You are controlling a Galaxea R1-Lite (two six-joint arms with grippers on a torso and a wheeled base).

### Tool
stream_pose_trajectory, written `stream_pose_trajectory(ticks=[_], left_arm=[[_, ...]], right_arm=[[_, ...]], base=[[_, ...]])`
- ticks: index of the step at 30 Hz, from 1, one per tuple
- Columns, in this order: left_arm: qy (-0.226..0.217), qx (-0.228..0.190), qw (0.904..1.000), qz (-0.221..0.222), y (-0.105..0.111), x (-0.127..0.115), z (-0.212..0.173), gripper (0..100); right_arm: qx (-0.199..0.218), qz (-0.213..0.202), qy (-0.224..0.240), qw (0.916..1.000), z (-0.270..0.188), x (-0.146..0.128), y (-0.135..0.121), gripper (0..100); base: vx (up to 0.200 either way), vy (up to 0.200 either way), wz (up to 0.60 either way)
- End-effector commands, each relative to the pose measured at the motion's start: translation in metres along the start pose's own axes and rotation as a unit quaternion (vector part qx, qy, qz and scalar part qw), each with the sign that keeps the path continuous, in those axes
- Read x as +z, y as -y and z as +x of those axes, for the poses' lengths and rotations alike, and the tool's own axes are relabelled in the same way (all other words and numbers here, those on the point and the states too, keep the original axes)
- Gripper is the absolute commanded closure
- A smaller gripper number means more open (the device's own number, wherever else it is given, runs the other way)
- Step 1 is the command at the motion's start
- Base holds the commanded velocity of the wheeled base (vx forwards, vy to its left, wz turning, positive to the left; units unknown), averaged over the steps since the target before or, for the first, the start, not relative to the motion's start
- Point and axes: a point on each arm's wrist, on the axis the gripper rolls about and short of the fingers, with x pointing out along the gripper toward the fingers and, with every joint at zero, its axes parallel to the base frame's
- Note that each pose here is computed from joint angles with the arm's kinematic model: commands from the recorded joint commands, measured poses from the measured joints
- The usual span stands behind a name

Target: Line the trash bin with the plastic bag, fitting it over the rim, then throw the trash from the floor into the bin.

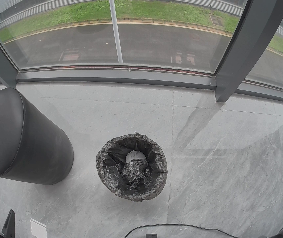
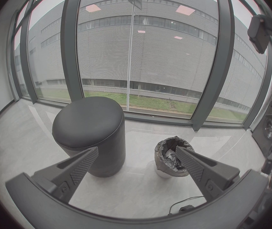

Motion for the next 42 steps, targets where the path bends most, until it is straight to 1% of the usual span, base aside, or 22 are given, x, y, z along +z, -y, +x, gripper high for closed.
stream_pose_trajectory(ticks=[1, 3, 5, 6, 7, 11, 12, 14, 16, 17, 19, 21, 23, 27, 30, 31, 32, 34, 35, 37, 42], left_arm=[[-0.006, 0.013, 0.9989, 0.044, -0.002, -0.02, 0.004, 0], [-0.002, 0.02, 0.9974, 0.07, -0.003, -0.03, 0.009, 0], [0.019, 0.033, 0.9965, 0.074, -0.004, -0.031, 0.012, 0], [0.021, 0.034, 0.9965, 0.074, -0.004, -0.031, 0.012, 0], [0.033, 0.044, 0.996, 0.071, -0.005, -0.029, 0.012, 0], [0.038, 0.057, 0.9957, 0.063, -0.005, -0.028, 0.012, 0], [0.038, 0.057, 0.9965, 0.047, -0.005, -0.029, 0.012, 0], [0.04, 0.058, 0.9971, 0.03, -0.005, -0.028, 0.012, 0], [0.039, 0.058, 0.9972, 0.026, -0.005, -0.029, 0.012, 0], [0.039, 0.061, 0.9972, 0.019, -0.006, -0.029, 0.012, 0], [0.04, 0.064, 0.9971, 0.009, -0.006, -0.029, 0.012, 0], [0.04, 0.064, 0.9971, 0.009, -0.006, -0.029, 0.012, 0], [0.036, 0.059, 0.9976, -0.001, -0.006, -0.03, 0.012, 0], [0.036, 0.052, 0.9979, 0.006, -0.005, -0.029, 0.012, 0], [0.03, 0.041, 0.9986, 0.018, -0.005, -0.031, 0.012, 0], [0.003, 0.027, 0.9988, 0.041, -0.005, -0.036, 0.012, 0], [-0.007, 0.024, 0.9989, 0.041, -0.005, -0.038, 0.012, 0], [0.0, 0.023, 0.999, 0.038, -0.004, -0.036, 0.012, 0], [0.008, 0.023, 0.999, 0.039, -0.004, -0.035, 0.012, 0], [0.009, 0.024, 0.999, 0.036, -0.004, -0.035, 0.012, 0], [0.009, 0.027, 0.9991, 0.032, -0.004, -0.034, 0.012, 0]], right_arm=[[-0.027, 0.003, 0.034, 0.9991, -0.013, -0.008, 0.0, 0], [-0.026, 0.005, 0.029, 0.9992, -0.011, -0.01, -0.001, 0], [-0.023, -0.001, 0.013, 0.9996, -0.007, -0.018, -0.003, 0], [-0.023, -0.001, 0.013, 0.9997, -0.007, -0.019, -0.003, 0], [-0.022, -0.002, 0.005, 0.9997, -0.005, -0.024, -0.005, 0], [-0.015, 0.0, -0.009, 0.9998, 0.0, -0.034, -0.008, 0], [-0.011, -0.002, -0.019, 0.9998, 0.006, -0.046, -0.011, 0], [-0.009, -0.007, -0.026, 0.9996, 0.012, -0.059, -0.015, 0], [-0.009, -0.007, -0.028, 0.9996, 0.014, -0.063, -0.016, 0], [-0.008, -0.005, -0.024, 0.9997, 0.019, -0.076, -0.019, 0], [0.001, 0.003, -0.005, 1.0, 0.02, -0.075, -0.02, 0], [0.001, 0.003, -0.005, 1.0, 0.02, -0.075, -0.02, 0], [0.015, 0.008, -0.003, 0.9999, 0.02, -0.075, -0.021, 0], [0.034, 0.03, -0.001, 0.999, 0.02, -0.075, -0.022, 0], [0.04, 0.03, -0.001, 0.9988, 0.02, -0.075, -0.022, 0], [0.047, 0.029, -0.003, 0.9985, 0.02, -0.075, -0.022, 0], [0.055, 0.03, -0.005, 0.998, 0.02, -0.075, -0.023, 0], [0.07, 0.035, -0.002, 0.9969, 0.02, -0.075, -0.023, 0], [0.093, 0.053, -0.003, 0.9943, 0.02, -0.075, -0.024, 0], [0.127, 0.072, -0.003, 0.9893, 0.019, -0.074, -0.026, 0], [0.124, 0.064, -0.002, 0.9902, 0.019, -0.075, -0.025, 0]], base=[[0.0, 0.0, 0.0], [0.0, 0.0, 0.0], [0.0, 0.0, 0.0], [0.0, 0.0, 0.0], [0.0, 0.0, 0.0], [0.0, 0.0, 0.0], [0.0, 0.0, 0.0], [0.0, 0.0, 0.0], [0.0, 0.0, 0.0], [0.0, 0.0, 0.0], [0.0, 0.0, 0.0], [0.0, 0.0, 0.0], [0.0, 0.0, 0.0], [0.0, 0.0, 0.0], [0.0, 0.0, 0.0], [0.0, 0.0, 0.0], [0.0, 0.0, 0.0], [0.0, 0.0, 0.0], [0.0, 0.0, 0.0], [0.0, 0.0, 0.0], [0.0, 0.0, 0.0]])
